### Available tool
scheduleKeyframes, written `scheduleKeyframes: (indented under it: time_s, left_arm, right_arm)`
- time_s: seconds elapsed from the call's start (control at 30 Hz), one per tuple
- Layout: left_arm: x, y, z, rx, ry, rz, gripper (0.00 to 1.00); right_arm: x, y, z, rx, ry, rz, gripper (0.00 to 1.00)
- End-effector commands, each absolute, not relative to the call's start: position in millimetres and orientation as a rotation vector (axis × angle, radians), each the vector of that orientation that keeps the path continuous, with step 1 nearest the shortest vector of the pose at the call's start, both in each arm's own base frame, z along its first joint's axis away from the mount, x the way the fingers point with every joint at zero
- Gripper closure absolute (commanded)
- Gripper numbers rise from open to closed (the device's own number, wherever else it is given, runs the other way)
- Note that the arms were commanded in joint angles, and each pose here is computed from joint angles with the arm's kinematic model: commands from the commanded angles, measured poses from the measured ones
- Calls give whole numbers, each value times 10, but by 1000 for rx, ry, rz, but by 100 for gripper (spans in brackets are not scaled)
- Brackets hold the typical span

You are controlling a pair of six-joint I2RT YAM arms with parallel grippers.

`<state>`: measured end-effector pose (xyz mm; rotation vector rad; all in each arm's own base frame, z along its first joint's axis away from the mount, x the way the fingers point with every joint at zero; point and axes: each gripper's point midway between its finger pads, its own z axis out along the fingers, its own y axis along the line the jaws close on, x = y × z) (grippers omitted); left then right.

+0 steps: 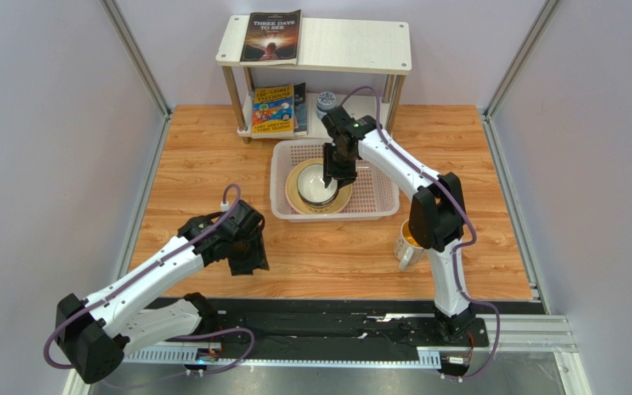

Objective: Place the mixed dishes into the plastic bin

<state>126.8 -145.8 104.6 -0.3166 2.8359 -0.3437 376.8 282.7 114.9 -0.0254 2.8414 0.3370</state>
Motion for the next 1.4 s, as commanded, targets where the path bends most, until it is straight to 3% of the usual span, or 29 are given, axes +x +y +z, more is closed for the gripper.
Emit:
scheduleKeyframes:
  time_s: [0.0,0.4,0.57,0.7,0.83,1.17,1.37]
  left_arm:
    - [1275,-1449,1057,-317,2828,-349,47]
    - [1307,-1480,1073,-294,2828,-351,48]
    - [1286,-1430,1047,-298,2828,-326,47]
    - [1286,-1419,1022,-297,2829,-316,46]
    - [1306,-1450,1013,-284,2835,-321,46]
    - [1335,-1509,1019,-257,2829,-357,46]
    - [1331,-1488,1023,-261,2826,-348,46]
  right_arm:
    - [3872,2859,1438,-23,2761,374,55]
    - [3813,2820,1855,-39,2713,405,46]
    - [3630,2501,2147,25,2647,360,39]
    - [3375,2078,2713,96,2511,375,31]
    - [3032,1633,2794,158,2482,309,23]
    - [2354,353,2216,593,2556,190,21]
    - [2171,352,1897,662,2630,193,21]
